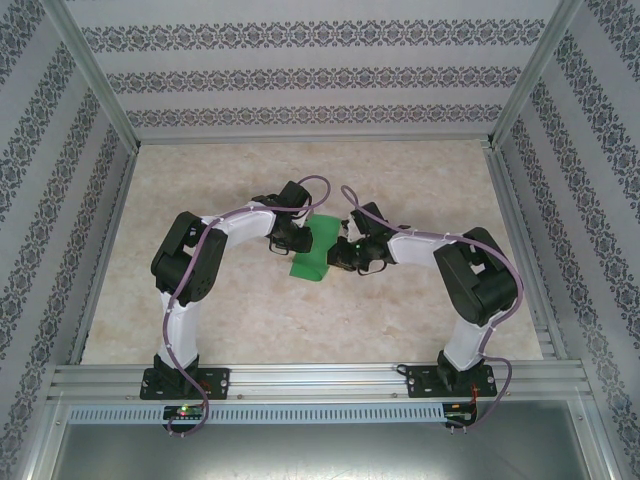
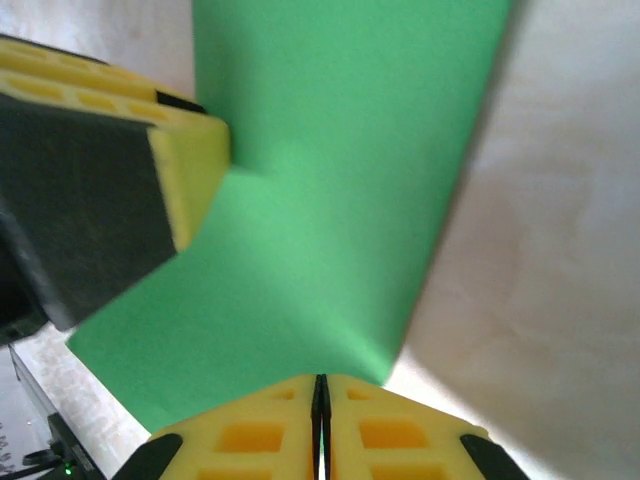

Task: Fold a paper plane with a square sheet of paper (pick it up from the middle)
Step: Fold the square sheet of paper in half at the center of the table.

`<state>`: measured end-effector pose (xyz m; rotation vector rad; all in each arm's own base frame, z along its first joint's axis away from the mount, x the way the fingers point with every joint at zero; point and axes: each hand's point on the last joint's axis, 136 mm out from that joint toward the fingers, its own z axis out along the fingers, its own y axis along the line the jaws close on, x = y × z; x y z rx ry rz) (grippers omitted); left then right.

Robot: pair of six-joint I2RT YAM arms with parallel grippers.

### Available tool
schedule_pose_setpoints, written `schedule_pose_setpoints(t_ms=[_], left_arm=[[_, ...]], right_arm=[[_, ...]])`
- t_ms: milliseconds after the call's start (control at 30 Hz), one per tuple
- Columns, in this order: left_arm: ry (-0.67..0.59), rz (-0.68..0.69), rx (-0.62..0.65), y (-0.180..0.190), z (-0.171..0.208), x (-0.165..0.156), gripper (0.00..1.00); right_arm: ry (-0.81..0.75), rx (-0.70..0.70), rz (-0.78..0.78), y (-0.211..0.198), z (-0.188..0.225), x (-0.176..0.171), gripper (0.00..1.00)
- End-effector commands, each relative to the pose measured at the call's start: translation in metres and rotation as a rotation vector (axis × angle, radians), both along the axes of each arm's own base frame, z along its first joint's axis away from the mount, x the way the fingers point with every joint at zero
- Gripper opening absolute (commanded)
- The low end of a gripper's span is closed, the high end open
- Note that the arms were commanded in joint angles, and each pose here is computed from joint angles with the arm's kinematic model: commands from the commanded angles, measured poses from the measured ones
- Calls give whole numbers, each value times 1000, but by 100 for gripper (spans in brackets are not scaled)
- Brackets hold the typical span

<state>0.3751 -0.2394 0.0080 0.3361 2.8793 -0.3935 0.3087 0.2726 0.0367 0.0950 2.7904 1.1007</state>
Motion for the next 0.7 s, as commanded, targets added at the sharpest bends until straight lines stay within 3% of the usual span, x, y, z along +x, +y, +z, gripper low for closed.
schedule_pose_setpoints(t_ms=[0, 267, 667], left_arm=[[269, 6, 295, 65, -78, -67, 27], [270, 6, 294, 65, -79, -68, 27], [264, 11, 291, 65, -80, -64, 27]], right_arm=[[-8, 35, -6, 17, 3, 15, 12], [37, -18, 68, 27, -18, -2, 12], [102, -125, 116, 2, -40, -53, 12]])
